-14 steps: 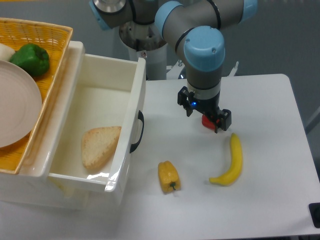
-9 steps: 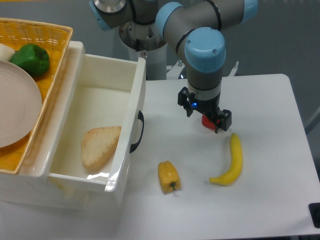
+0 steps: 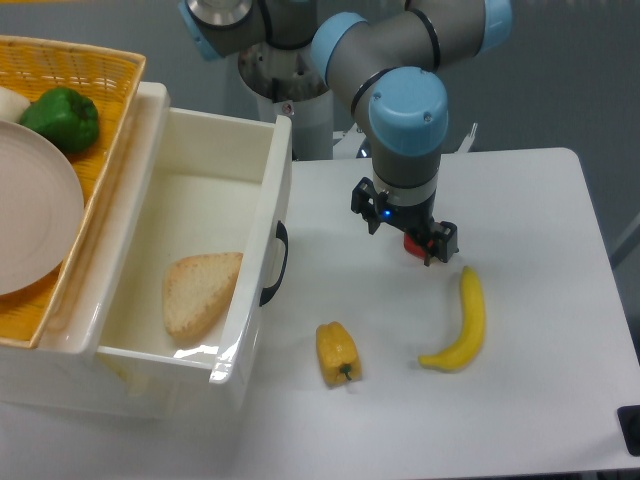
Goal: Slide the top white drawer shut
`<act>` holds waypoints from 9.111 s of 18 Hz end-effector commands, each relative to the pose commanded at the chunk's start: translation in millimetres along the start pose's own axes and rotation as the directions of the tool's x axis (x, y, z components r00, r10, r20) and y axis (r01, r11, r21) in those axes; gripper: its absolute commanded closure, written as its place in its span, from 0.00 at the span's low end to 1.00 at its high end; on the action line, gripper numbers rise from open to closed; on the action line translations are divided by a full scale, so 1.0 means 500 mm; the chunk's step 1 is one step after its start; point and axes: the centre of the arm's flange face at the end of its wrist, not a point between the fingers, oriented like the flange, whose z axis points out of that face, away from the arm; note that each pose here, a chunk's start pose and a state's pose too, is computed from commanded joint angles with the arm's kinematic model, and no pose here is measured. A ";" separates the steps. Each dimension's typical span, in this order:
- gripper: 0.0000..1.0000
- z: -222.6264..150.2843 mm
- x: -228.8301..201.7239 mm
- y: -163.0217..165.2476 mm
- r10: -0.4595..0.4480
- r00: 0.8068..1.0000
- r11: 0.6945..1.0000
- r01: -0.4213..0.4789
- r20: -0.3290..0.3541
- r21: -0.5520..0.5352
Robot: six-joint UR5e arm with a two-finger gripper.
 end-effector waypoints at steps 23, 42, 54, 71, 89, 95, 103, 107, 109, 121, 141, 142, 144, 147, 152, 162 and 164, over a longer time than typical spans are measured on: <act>0.00 0.102 -0.010 -0.092 -0.385 0.908 0.916 0.398 -0.166 0.051; 0.00 0.141 0.029 -0.138 -0.357 0.896 0.921 0.385 -0.262 0.060; 0.00 0.131 0.057 -0.161 -0.331 0.906 0.930 0.360 -0.266 0.071; 0.00 0.108 0.094 -0.182 -0.300 0.906 0.936 0.341 -0.299 0.094; 0.00 0.072 0.171 -0.222 -0.238 0.921 0.953 0.282 -0.307 0.108; 0.00 0.070 0.203 -0.245 -0.205 0.931 0.963 0.248 -0.302 0.110; 0.00 0.063 0.237 -0.269 -0.165 0.942 0.971 0.207 -0.292 0.119; 0.00 0.056 0.251 -0.281 -0.146 0.947 0.974 0.189 -0.285 0.128; 0.00 0.053 0.248 -0.283 -0.145 0.948 0.973 0.189 -0.282 0.132; 0.00 0.039 0.270 -0.304 -0.111 0.956 0.977 0.155 -0.271 0.147; 0.00 0.026 0.182 -0.256 -0.131 0.958 0.969 0.178 -0.255 0.171; 0.00 0.027 0.168 -0.247 -0.126 0.959 0.969 0.174 -0.253 0.175; 0.00 0.023 0.139 -0.226 -0.147 0.957 0.964 0.196 -0.249 0.181; 0.00 0.018 0.104 -0.202 -0.133 0.971 0.972 0.167 -0.197 0.164; 0.00 0.025 0.045 -0.144 0.060 0.996 0.996 -0.054 -0.071 0.075; 0.00 0.037 -0.099 0.011 0.207 0.978 0.977 -0.205 -0.039 0.051; 0.00 0.037 -0.116 0.034 0.268 0.963 0.963 -0.267 -0.031 0.033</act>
